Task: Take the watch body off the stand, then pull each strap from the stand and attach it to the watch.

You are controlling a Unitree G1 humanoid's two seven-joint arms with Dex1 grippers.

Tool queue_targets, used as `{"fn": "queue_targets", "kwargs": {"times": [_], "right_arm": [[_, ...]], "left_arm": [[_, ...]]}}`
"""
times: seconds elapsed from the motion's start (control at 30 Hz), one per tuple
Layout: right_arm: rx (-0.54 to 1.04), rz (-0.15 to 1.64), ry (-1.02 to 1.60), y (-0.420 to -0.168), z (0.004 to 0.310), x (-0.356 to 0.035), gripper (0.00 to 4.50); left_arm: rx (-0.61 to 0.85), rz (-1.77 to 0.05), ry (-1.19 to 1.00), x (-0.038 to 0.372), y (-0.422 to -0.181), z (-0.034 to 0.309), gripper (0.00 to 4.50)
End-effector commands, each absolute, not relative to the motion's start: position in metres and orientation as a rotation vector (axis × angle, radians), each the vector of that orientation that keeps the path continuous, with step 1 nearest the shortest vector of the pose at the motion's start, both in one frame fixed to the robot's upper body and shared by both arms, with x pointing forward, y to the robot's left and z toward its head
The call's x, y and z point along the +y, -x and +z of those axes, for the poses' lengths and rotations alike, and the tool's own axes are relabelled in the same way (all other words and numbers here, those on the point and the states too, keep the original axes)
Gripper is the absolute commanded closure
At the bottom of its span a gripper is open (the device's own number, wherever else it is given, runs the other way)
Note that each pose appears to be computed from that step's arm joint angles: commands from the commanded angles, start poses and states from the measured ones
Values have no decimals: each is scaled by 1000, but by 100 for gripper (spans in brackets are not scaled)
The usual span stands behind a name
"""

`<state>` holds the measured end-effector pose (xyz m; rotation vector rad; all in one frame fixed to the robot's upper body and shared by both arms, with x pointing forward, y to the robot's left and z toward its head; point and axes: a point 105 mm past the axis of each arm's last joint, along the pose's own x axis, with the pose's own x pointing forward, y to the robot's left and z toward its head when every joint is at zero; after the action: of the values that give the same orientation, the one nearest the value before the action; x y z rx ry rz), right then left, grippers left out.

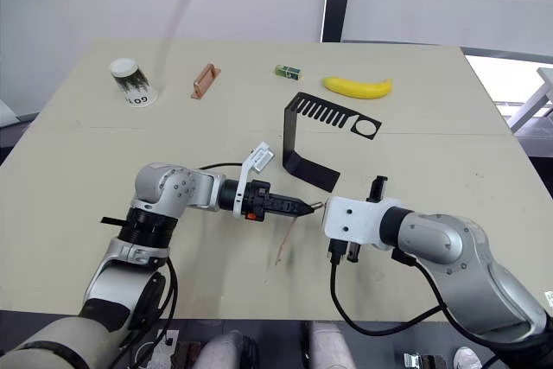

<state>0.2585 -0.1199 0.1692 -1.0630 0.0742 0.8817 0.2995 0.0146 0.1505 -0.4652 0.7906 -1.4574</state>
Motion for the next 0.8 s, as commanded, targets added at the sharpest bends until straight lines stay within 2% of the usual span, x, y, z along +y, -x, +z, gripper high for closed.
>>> {"fn": "queue_targets", "kwargs": {"times": [0.03, 0.17, 0.47, 0.6, 0.67, 0.8], "right_arm": [[-39, 901, 1102, -248, 188, -109, 450], [-34, 901, 1099, -248, 186, -110, 450], [-57, 882, 1116, -249, 191, -110, 450], [-60, 955, 1050, -233, 201, -109, 322], [-50, 982, 1004, -225, 205, -113, 222], [38, 1046, 688, -208, 217, -137, 39]], "left_arm": [[770, -1508, 448, 6, -295, 159, 292], [761, -1544, 473, 5, -291, 167, 292], [745, -1511, 425, 9, -296, 159, 292], [688, -1512, 336, 12, -300, 159, 292], [635, -1547, 257, 16, -297, 161, 292], [459, -1658, 32, 29, -288, 173, 292]]}}
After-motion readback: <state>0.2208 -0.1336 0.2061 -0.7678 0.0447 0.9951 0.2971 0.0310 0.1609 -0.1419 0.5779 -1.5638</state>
